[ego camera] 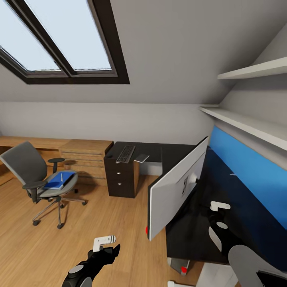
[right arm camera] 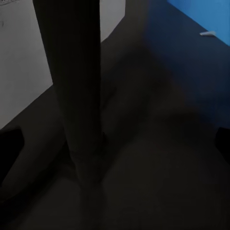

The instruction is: In the bedroom, organize the workspace by keeping the computer under the desk, ensuring the monitor is on the desk, placing the keyboard on the desk next to the monitor, placing the mouse on the desk next to the keyboard, moving the folder from the swivel chair onto the desk next to the mouse, stacking the notebook on top of the folder with the pen on top of the notebook, and positioning the swivel chair next to the desk.

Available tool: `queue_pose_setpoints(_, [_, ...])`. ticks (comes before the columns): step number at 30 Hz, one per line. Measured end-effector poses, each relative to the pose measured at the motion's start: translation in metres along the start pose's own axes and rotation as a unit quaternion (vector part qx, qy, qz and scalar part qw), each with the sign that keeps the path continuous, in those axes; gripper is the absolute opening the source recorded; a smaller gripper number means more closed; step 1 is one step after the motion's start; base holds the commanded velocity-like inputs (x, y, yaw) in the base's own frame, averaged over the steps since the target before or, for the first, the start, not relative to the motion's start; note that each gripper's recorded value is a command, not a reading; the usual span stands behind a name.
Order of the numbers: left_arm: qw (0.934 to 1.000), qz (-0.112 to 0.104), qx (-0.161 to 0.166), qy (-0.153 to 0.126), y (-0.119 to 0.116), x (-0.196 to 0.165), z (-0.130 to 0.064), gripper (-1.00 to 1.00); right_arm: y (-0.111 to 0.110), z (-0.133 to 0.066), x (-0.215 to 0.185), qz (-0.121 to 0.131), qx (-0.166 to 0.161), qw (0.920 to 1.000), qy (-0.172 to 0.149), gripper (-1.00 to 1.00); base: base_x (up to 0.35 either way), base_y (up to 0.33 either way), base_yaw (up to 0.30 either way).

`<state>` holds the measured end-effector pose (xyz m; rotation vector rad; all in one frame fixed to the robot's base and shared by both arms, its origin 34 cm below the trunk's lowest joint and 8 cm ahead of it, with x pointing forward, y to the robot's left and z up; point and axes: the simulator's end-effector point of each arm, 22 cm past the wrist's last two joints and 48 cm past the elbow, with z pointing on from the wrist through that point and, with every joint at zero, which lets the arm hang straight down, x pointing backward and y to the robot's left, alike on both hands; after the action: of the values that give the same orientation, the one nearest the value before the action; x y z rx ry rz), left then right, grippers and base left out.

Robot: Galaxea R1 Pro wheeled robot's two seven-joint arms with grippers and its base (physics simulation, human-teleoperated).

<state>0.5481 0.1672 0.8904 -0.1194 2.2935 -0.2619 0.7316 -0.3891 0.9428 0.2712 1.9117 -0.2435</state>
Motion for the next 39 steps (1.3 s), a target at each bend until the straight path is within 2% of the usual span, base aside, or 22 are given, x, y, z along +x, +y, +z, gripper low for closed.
queue_pose_setpoints(27, [1.0, 0.001, -0.003, 0.008, 0.0017, 0.0073, 0.002, 1.0, -0.0007, 0.0, -0.0015, 0.0, 0.0, 1.0, -0.003, 1.0, 0.1, 0.0, 0.0])
queue_pose_setpoints(39, [1.0, 0.001, -0.003, 0.009, 0.002, 0.0079, 0.0024, 1.0, -0.0006, 0.0003, -0.0017, 0.0, 0.0, 1.0, -0.004, 1.0, 0.023, 0.0, 0.0])
